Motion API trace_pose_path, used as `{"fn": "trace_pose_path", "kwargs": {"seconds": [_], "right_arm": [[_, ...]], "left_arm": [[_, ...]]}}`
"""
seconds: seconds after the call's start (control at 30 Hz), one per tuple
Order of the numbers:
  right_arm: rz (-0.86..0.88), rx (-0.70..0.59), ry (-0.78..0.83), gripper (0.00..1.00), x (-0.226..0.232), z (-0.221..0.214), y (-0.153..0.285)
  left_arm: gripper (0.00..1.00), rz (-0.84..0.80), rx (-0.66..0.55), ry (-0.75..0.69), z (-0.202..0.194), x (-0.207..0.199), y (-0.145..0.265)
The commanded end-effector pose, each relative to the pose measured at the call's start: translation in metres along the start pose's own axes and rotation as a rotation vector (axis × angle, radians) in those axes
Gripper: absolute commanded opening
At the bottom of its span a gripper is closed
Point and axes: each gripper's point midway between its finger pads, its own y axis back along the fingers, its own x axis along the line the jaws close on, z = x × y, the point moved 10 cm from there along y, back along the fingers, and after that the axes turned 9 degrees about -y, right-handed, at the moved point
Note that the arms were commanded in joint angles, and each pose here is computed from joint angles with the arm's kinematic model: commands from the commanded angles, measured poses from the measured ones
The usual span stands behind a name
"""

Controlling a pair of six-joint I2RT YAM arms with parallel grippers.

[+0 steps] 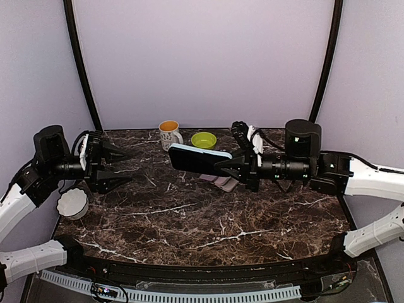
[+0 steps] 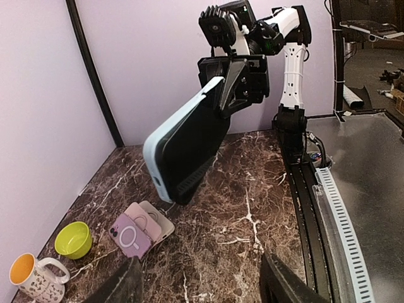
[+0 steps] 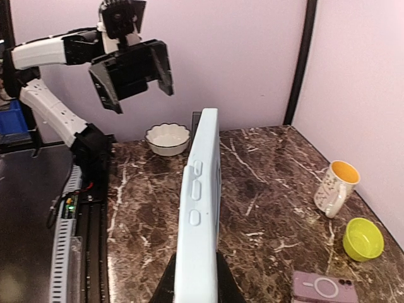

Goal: Take the phone out of the phone case
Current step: Remove the bottom left corner of the phone case, then pass from the right arm to the left

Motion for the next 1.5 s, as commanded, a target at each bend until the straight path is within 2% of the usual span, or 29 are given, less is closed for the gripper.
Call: {"fn": "trace_pose_path", "kwargs": {"seconds": [0.0, 0.1, 0.2, 0.3, 0.4, 0.53, 0.67, 0.7, 0.8, 0.87, 1.0, 1.1, 1.23, 1.47], "right_arm": [[-0.170, -0.269, 0.132, 0.00, -0.007, 0.023, 0.016], [-0.260, -0.308, 0.119, 0.00, -0.009, 0.008, 0.018], [-0.440, -0.355, 0.059, 0.00, -0.014, -0.007, 0.024], [-0.540, -0.349, 0.034, 0.00, -0.017, -0.017, 0.027], [-0.612, -0.322, 0.071, 0.00, -0.018, -0.028, 0.028], [-0.653, -0.307, 0.169, 0.00, -0.017, -0.039, 0.030], [-0.645, -0.295, 0.250, 0.00, -0.016, -0.045, 0.029], [-0.634, -0.294, 0.263, 0.00, -0.015, -0.046, 0.028], [-0.600, -0.301, 0.290, 0.00, -0.013, -0.048, 0.026], [-0.564, -0.302, 0.316, 0.00, -0.011, -0.048, 0.023], [-0.481, -0.277, 0.390, 0.00, -0.006, -0.049, 0.013], [-0.398, -0.241, 0.451, 0.00, 0.002, -0.049, 0.003], [-0.367, -0.199, 0.503, 0.00, 0.008, -0.051, -0.011], [-0.331, -0.188, 0.538, 0.00, 0.017, -0.053, -0.025]], "left_arm": [[0.65, 0.003, 0.011, 0.065, -0.003, -0.005, 0.003], [0.65, 0.005, -0.026, 0.104, -0.004, -0.006, 0.002], [0.65, 0.013, -0.064, 0.157, -0.009, -0.006, -0.001], [0.65, 0.048, -0.144, 0.228, -0.008, -0.001, -0.003], [0.65, 0.100, -0.166, 0.332, -0.015, 0.004, -0.007], [0.61, 0.204, -0.145, 0.538, -0.026, 0.020, -0.015], [0.62, 0.395, -0.092, 0.805, -0.037, 0.038, -0.018], [0.62, 0.450, -0.043, 0.900, -0.045, 0.040, -0.017], [0.62, 0.547, 0.046, 1.033, -0.047, 0.051, -0.019], [0.62, 0.580, 0.116, 1.157, -0.055, 0.052, -0.020], [0.58, 0.585, 0.126, 1.381, -0.065, 0.054, -0.027], [0.52, 0.527, 0.113, 1.442, -0.068, 0.052, -0.037], [0.51, 0.454, 0.133, 1.409, -0.054, 0.050, -0.054], [0.45, 0.463, 0.142, 1.496, -0.050, 0.033, -0.070]]}}
